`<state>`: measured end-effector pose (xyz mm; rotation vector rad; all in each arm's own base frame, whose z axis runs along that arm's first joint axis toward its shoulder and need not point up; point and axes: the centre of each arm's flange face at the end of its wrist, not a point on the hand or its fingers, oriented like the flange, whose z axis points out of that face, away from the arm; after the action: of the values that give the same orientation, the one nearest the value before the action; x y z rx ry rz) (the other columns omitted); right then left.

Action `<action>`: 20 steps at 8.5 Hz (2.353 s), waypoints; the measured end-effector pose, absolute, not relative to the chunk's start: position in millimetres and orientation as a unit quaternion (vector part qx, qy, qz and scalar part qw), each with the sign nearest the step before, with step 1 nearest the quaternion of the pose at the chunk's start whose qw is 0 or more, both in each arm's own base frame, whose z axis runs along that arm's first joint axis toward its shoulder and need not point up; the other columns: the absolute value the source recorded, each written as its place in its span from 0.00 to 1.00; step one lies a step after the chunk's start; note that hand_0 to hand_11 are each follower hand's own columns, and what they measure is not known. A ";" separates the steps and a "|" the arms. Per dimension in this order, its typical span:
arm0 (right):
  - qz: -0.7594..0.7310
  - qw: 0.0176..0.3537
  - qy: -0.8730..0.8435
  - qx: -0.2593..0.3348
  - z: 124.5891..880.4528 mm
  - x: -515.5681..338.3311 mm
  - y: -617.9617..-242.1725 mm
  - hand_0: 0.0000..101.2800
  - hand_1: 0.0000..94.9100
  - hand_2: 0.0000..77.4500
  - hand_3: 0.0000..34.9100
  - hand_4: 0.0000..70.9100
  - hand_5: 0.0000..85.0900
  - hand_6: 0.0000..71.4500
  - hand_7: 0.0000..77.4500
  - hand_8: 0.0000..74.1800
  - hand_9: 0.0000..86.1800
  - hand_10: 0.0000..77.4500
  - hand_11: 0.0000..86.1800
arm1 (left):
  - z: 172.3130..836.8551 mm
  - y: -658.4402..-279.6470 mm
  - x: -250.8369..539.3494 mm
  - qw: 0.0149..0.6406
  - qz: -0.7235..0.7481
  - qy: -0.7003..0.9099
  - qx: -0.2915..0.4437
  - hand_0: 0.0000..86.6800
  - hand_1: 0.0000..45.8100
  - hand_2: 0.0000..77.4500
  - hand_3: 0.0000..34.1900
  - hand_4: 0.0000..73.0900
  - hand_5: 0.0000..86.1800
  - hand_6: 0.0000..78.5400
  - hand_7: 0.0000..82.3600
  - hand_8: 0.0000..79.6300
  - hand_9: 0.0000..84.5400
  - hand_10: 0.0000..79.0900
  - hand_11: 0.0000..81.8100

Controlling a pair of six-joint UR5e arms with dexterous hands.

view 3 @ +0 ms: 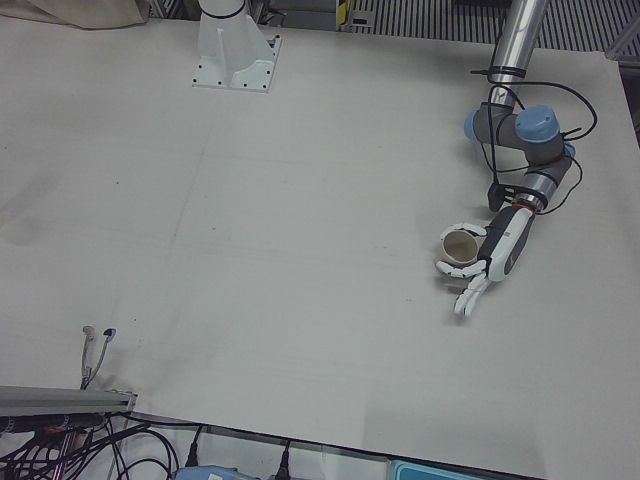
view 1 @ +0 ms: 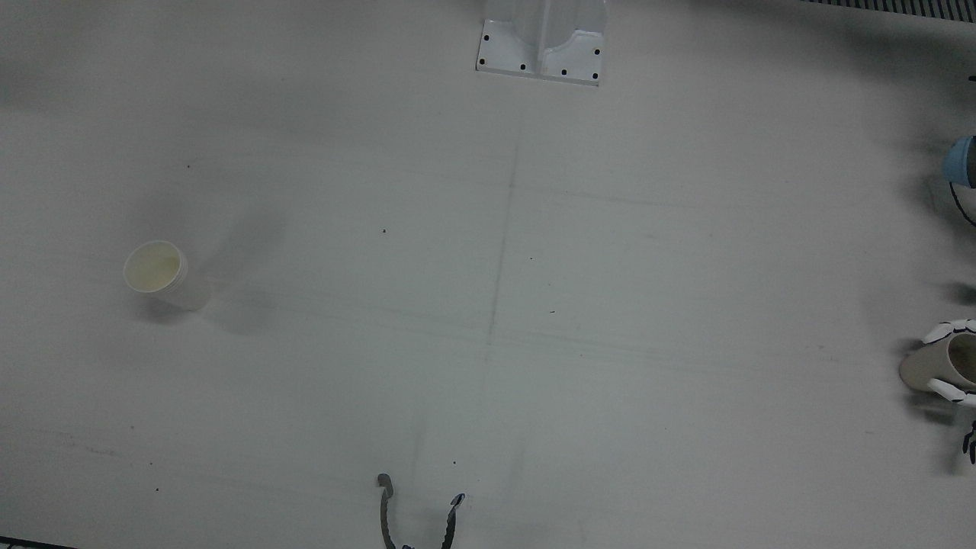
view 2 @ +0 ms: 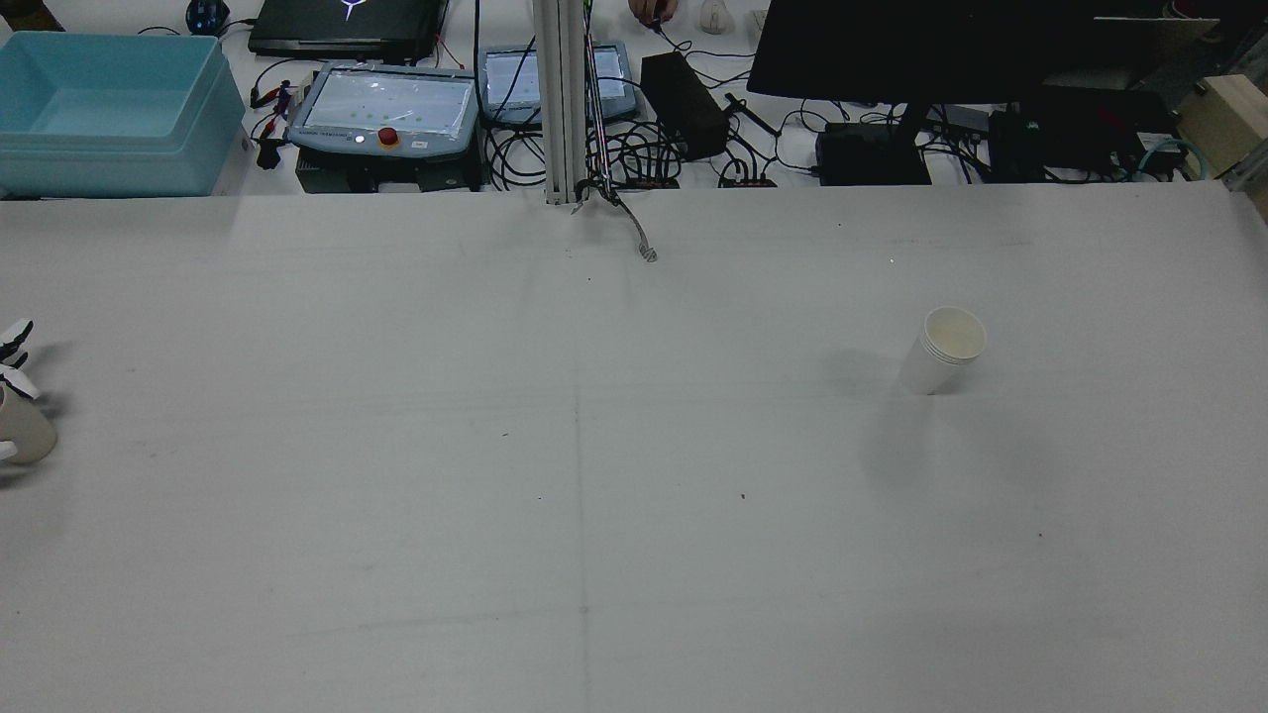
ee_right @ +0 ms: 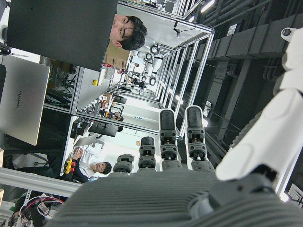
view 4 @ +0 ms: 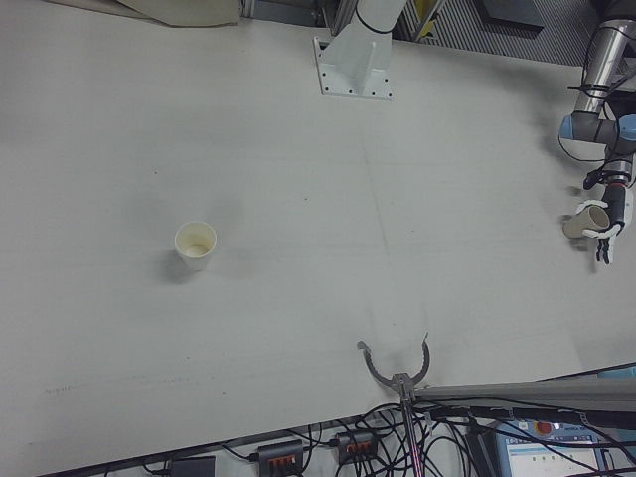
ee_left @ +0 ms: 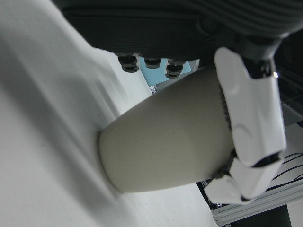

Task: Pour water
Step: 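Lift the white paper cup with the left hand, then reach the right hand toward the stack of white paper cups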

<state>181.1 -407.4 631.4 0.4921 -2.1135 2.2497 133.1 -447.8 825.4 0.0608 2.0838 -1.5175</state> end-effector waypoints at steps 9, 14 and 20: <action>0.712 0.059 -0.682 0.156 632.1 125.7 -449.4 0.39 0.09 0.23 0.00 0.06 0.31 0.18 0.32 0.07 0.12 0.04 0.06 | 754.3 -459.9 143.3 0.252 -0.580 0.774 -0.039 0.61 0.37 0.47 0.00 0.62 0.40 0.12 0.08 0.04 0.01 0.04 0.07; 0.681 0.093 -0.722 0.083 595.5 -101.3 -509.3 0.41 0.11 0.15 0.00 0.00 0.04 0.01 0.01 0.01 0.01 0.01 0.01 | 752.5 -462.7 147.0 0.253 -0.582 0.772 -0.040 0.61 0.37 0.47 0.00 0.62 0.40 0.14 0.10 0.05 0.03 0.03 0.05; 0.670 0.058 -0.740 -0.023 604.6 -215.0 -489.1 0.24 0.02 0.11 0.00 0.02 0.08 0.01 0.01 0.01 0.01 0.01 0.01 | 760.9 -457.3 142.4 0.255 -0.589 0.766 -0.038 0.61 0.37 0.47 0.00 0.62 0.40 0.14 0.10 0.05 0.03 0.03 0.05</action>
<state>-215.0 -489.1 604.6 -0.0682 -2.2420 2.0303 142.4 -457.3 760.9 -0.1045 2.0810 -1.5982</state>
